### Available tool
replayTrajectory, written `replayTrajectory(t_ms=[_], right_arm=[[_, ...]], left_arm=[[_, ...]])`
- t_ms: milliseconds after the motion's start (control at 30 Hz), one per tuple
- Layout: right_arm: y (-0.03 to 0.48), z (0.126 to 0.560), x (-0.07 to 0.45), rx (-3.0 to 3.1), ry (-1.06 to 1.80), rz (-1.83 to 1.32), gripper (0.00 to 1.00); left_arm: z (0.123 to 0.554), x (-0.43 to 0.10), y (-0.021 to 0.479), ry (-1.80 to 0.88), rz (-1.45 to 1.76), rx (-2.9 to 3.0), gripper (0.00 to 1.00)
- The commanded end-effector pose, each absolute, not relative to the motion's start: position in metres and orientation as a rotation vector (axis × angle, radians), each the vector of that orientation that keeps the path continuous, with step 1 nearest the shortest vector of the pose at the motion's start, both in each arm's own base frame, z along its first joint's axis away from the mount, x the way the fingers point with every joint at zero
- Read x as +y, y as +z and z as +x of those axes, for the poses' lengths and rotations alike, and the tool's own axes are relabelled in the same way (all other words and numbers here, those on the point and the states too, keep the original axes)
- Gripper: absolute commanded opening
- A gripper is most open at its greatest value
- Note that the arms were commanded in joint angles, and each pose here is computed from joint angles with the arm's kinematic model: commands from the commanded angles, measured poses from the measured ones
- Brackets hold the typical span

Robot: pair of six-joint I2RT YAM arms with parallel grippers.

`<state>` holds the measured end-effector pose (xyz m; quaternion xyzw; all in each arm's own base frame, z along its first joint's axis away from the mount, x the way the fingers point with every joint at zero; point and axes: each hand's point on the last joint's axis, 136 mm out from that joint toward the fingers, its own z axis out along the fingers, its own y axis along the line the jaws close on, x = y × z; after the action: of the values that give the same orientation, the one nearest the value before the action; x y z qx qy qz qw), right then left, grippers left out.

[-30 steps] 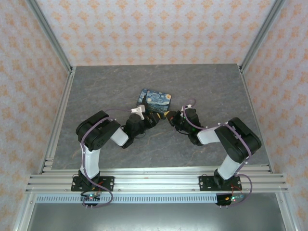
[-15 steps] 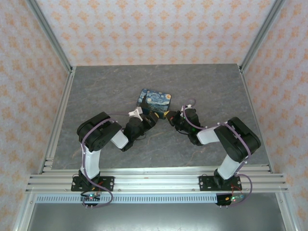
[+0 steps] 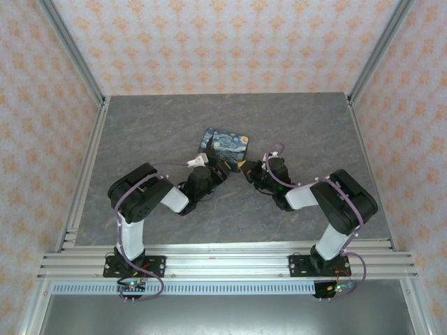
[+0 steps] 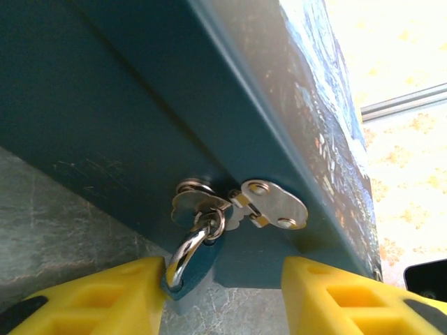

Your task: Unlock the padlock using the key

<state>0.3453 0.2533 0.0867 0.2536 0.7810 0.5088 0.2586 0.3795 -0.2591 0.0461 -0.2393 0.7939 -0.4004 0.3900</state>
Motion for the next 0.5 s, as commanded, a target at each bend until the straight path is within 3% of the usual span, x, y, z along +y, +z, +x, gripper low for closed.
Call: replayTrajectory(t_ms=[0,167,467], right_arm=[[0.0655,0.3401,0.2503,2.18,1.336,0.727,0.0],[0.0645,0.34,0.2502,2.181,1.335,0.729,0.0],[0.0637,0.3402,0.2502,2.182,1.335,0.73,0.0]], left_arm=[[0.3748,-0.2392,0.0176,-0.875,-0.651,2.07,0.42],[0.3751,-0.2399,0.0154,-0.888,-0.655,2.058,0.31],[0.3786,-0.2435,0.0125,-0.877,-0.644,2.071,0.25]])
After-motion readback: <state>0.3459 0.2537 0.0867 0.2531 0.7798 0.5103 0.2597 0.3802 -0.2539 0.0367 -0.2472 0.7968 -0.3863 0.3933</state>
